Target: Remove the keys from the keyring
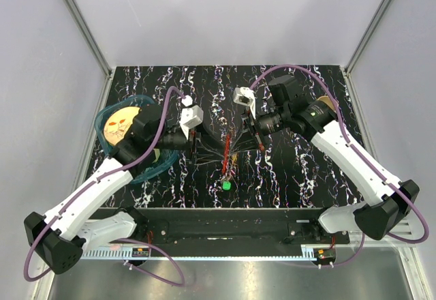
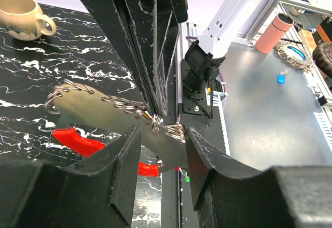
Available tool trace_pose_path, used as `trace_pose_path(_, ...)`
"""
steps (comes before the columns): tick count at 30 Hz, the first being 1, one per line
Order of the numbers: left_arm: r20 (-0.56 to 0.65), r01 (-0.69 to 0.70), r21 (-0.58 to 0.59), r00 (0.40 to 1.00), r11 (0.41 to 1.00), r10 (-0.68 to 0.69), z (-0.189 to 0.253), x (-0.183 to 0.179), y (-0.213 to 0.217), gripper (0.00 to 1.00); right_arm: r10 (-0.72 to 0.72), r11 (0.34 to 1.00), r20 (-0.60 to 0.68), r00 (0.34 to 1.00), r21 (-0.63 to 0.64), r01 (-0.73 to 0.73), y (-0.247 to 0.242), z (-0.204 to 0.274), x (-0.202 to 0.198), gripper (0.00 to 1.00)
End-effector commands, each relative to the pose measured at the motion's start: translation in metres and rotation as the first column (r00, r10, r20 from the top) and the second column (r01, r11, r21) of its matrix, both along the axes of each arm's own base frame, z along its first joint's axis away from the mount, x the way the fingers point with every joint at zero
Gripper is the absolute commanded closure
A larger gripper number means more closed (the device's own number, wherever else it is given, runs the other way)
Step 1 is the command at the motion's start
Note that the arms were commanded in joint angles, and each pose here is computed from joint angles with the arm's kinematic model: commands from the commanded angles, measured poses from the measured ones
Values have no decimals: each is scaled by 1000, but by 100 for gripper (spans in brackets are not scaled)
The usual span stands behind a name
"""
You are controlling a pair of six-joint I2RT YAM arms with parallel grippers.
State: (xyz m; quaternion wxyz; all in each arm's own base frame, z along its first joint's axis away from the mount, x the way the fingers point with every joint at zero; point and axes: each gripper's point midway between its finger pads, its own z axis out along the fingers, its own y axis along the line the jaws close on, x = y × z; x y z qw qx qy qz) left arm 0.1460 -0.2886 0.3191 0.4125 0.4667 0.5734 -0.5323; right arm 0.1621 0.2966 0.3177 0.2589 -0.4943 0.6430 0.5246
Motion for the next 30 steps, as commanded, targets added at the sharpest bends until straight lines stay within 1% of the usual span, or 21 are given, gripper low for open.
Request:
trace_pose_path(1, 66, 50, -44, 997, 998, -47, 24, -2, -3, 59, 51, 995, 60, 997, 78, -55, 1, 21, -12, 100)
trace_pose_path(3, 55, 67, -37, 996, 997, -65, 22, -2, -5, 61, 52, 995, 62, 997, 80, -57, 1, 21, -11, 100)
trace_pose_path(7, 39, 102, -28, 994, 994, -100, 17, -5, -6, 62, 57, 994, 65, 996, 85, -62, 1, 22, -12, 100)
trace_pose_path(13, 41, 108, -28, 993, 994, -107, 19, -4, -8, 65, 63, 994, 63, 996, 88, -68, 2, 21, -13, 100)
trace_pose_path(15, 39, 117, -28, 993, 993, -116, 19, -4, -8, 69, 65, 993, 64, 996, 90, -71, 3, 21, -13, 100)
trace_pose_path(19, 23, 144, -21, 989, 989, -144, 16, -6, -9, 72, 66, 993, 61, 996, 90, -71, 4, 21, -13, 100)
trace_pose_path(24, 2, 157, -8, 988, 988, -157, 12, -6, -11, 74, 68, 993, 57, 996, 89, -73, 5, 20, -14, 100)
trace_pose_path(30, -3, 171, -10, 985, 985, -171, 14, -8, -11, 81, 73, 993, 47, 996, 85, -76, 7, 18, -15, 100)
